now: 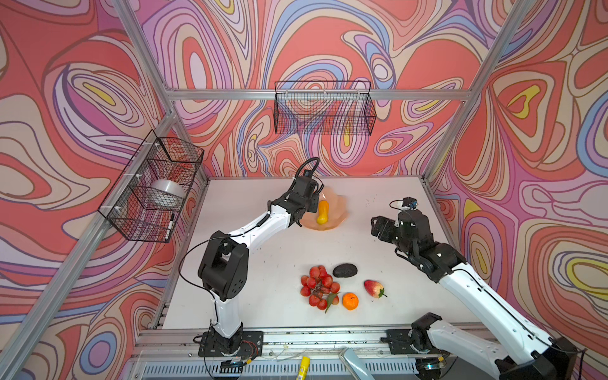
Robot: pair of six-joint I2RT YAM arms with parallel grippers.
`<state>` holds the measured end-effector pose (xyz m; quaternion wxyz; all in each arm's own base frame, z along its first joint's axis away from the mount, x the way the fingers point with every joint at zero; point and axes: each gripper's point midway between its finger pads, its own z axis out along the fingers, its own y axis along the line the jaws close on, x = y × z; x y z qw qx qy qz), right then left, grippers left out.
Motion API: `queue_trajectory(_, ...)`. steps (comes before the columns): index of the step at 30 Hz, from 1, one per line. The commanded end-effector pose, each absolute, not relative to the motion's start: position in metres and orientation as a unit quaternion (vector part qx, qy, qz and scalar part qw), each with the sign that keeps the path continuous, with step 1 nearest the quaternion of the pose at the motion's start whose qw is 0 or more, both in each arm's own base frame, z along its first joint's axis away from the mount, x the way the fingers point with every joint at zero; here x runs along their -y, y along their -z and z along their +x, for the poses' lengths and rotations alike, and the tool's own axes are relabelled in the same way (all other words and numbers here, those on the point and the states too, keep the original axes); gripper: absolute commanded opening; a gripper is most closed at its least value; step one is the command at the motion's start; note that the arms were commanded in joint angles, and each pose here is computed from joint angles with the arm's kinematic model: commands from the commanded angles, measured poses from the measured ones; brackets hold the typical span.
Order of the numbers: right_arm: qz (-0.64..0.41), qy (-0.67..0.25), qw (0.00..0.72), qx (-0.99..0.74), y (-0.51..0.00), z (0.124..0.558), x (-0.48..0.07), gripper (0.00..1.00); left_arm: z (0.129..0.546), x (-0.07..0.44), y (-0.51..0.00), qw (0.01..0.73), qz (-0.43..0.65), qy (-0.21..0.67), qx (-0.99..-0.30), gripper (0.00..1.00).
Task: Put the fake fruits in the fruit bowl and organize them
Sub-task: 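Place the orange in the bowl with the left gripper while the right arm moves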
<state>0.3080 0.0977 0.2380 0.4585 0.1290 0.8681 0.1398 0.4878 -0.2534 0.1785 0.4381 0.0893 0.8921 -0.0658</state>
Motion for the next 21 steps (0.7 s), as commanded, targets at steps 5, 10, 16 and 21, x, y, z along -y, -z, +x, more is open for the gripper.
queue_trajectory(5,0.156,-0.131,0.439,-0.875,-0.225,0.291,-0.086,0.9,0.528,0.253,-0.141,0.439,0.076,0.017,-0.895,0.57)
queue_trajectory(10,0.162,-0.132,0.429,-0.879,-0.216,0.287,-0.086,0.9,0.537,0.255,-0.126,0.429,0.065,0.007,-0.901,0.58)
queue_trajectory(16,0.163,-0.13,0.429,-0.879,-0.215,0.288,-0.085,0.9,0.538,0.253,-0.109,0.415,0.06,-0.004,-0.908,0.62)
queue_trajectory(21,0.162,-0.126,0.428,-0.88,-0.217,0.29,-0.085,0.9,0.535,0.257,-0.099,0.401,0.052,0.01,-0.915,0.65)
